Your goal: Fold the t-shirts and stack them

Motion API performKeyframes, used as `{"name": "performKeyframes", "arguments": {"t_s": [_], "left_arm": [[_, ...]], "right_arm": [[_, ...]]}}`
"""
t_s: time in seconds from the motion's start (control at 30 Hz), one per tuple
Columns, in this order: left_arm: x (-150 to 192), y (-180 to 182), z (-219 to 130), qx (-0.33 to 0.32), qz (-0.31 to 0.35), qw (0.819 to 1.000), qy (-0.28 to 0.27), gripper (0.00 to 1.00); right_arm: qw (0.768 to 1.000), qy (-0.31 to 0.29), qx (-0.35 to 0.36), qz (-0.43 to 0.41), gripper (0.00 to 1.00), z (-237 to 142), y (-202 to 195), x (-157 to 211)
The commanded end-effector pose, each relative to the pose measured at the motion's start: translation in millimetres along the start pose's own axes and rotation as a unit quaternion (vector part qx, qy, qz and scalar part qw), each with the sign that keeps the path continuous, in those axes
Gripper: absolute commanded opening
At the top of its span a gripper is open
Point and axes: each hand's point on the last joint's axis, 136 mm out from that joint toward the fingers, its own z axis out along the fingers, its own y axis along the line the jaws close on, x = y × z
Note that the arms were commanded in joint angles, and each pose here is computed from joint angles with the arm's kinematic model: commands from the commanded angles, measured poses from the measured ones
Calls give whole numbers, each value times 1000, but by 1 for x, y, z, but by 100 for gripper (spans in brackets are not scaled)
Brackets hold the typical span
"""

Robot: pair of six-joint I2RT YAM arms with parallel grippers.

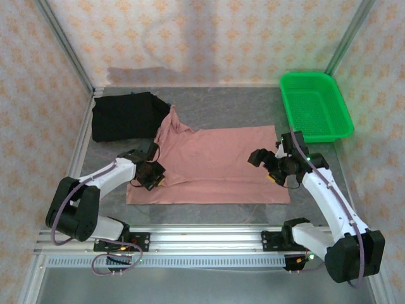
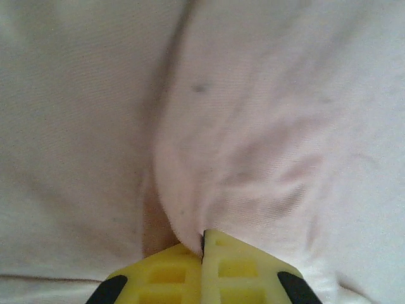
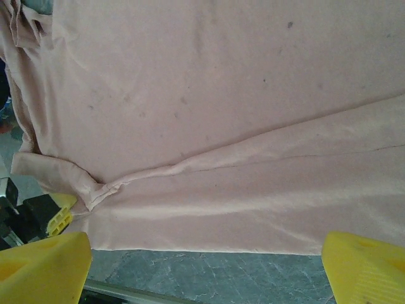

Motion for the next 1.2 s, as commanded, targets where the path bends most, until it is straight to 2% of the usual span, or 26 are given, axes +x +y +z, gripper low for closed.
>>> {"name": "performKeyframes", "arguments": {"t_s": [0.0,0.3,0.6,0.77,0.87,0.9,0.93,0.97,1.03,1.17], "left_arm": [[-14,-21,-12,7,29,999,-26,0],[-37,-74,-5,8,81,996,-23,0],[-63,-103,8,-22,135,990,-23,0],[-68,-126,6,-27,181,983,-8,0],[-69,-125,19,-46,200,979,9,0],[-69,-126,19,-49,205,977,13,2],[-68,-127,20,-51,213,976,16,8],[-68,-130,19,-49,219,974,14,16],[-71,-135,11,-41,224,974,2,38],[-76,-158,-40,8,219,974,-53,56]], "right_arm": [[1000,-20,-2,-3,94,-6,8,-10],[1000,-16,3,0,94,-2,3,-8],[1000,-8,13,8,94,4,-7,-1],[1000,-7,15,12,95,5,-12,3],[1000,-5,15,15,95,6,-13,5],[1000,-5,16,16,95,6,-14,5],[1000,-4,15,17,95,7,-14,6],[1000,-4,13,19,95,7,-13,5],[1000,-4,12,24,95,8,-13,5],[1000,-3,10,28,95,9,-13,5]]}}
